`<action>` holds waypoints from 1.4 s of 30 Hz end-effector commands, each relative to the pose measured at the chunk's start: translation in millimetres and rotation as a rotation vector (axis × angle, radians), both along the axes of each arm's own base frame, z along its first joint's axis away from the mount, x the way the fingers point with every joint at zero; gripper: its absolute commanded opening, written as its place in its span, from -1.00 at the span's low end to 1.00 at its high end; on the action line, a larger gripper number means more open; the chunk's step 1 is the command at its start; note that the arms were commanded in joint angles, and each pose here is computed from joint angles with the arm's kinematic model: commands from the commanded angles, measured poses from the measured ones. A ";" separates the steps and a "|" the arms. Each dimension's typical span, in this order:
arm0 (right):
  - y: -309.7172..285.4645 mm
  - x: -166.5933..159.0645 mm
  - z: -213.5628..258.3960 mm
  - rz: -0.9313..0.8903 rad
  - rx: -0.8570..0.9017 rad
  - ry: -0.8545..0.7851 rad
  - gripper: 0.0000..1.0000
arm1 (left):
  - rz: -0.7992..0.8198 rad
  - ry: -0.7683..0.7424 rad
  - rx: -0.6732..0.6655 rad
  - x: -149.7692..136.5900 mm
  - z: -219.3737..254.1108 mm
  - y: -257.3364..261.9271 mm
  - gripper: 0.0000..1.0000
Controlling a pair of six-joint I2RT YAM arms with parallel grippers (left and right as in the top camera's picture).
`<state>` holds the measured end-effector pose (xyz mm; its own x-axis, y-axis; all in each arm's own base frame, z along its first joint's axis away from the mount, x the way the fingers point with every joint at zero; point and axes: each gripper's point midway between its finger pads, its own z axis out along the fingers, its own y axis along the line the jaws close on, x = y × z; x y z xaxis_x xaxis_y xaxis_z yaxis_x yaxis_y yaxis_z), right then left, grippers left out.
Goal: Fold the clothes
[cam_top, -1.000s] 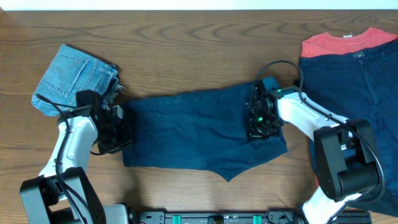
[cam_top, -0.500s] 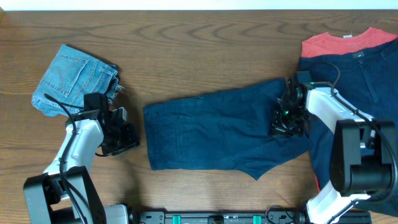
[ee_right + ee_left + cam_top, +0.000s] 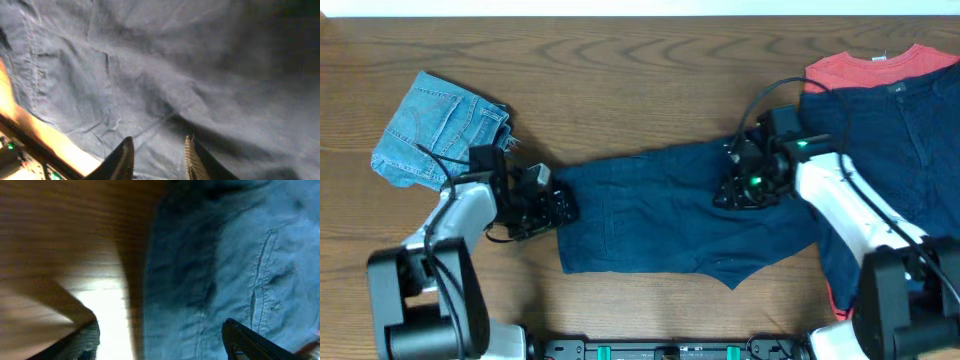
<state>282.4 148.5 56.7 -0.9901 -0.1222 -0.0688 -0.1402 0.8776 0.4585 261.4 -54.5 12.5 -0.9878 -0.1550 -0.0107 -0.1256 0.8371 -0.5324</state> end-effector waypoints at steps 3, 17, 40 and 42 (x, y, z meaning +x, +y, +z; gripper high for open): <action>9.4 -11.9 -34.4 -0.027 -0.052 0.121 -0.53 | -0.019 0.112 -0.111 -13.3 -22.7 -24.5 0.57; 12.5 -16.5 -48.0 -0.009 -0.055 0.160 -0.72 | -0.020 0.145 -0.058 -11.3 -30.3 -43.5 -0.88; 0.1 -2.3 -6.5 -0.011 -0.044 0.011 -0.70 | -0.034 -0.042 0.276 18.4 167.9 3.2 -0.88; 4.7 -4.0 -8.5 0.005 -0.043 0.008 -0.70 | -0.043 -0.046 0.275 18.7 168.1 -2.3 -0.88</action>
